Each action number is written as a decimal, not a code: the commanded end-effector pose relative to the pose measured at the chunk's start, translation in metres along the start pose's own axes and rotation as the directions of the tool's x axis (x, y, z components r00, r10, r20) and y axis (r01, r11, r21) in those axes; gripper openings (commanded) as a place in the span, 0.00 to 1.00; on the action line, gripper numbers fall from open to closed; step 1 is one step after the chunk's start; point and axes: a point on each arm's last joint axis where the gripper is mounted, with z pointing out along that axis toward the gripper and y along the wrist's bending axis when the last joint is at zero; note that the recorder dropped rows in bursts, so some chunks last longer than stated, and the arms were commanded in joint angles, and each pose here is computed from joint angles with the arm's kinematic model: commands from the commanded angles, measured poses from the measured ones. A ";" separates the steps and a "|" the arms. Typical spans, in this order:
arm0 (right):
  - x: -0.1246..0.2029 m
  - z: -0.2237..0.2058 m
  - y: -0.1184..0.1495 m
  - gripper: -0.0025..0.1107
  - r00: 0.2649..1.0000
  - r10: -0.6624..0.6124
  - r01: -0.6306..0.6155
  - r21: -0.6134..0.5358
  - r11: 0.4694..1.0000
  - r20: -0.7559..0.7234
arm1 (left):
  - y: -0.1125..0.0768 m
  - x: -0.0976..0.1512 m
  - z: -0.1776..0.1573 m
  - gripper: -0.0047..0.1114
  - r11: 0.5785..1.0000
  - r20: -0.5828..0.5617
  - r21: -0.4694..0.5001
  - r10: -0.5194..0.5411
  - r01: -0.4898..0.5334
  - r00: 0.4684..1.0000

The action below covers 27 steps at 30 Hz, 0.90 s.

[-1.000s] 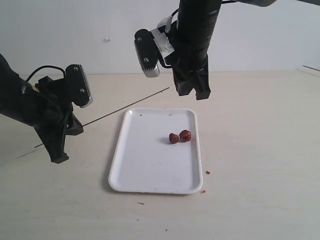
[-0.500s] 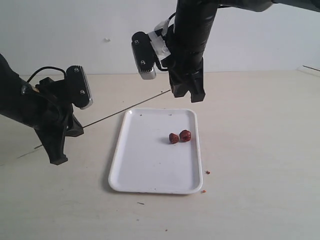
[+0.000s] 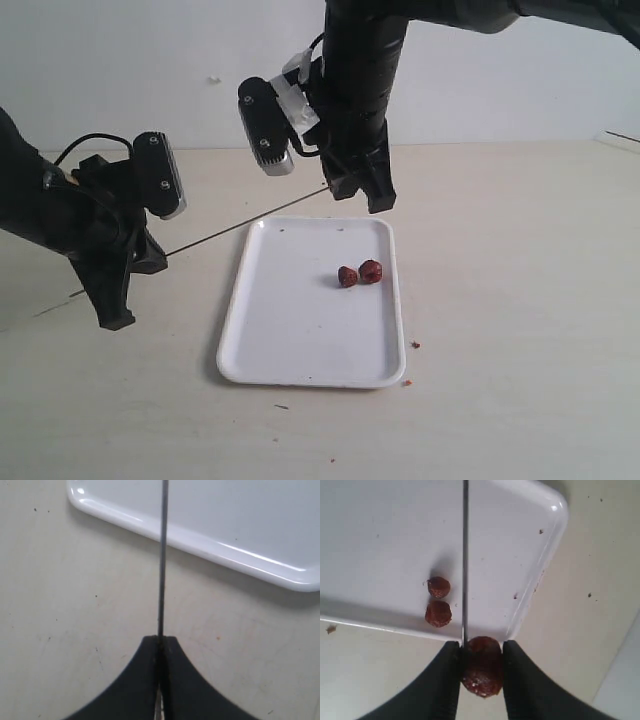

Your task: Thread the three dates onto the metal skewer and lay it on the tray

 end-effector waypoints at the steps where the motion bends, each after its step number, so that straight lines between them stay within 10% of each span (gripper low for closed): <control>1: 0.000 -0.003 -0.001 0.28 0.999 0.002 -0.001 0.031 1.000 -0.044 | 0.001 -0.003 0.000 0.04 1.000 0.017 -0.021 -0.017 0.017 1.000; 27: -0.003 -0.010 0.002 0.28 0.999 0.038 -0.038 0.017 0.999 -0.004 | 0.003 -0.005 0.000 0.04 0.996 0.040 -0.045 -0.072 0.074 0.997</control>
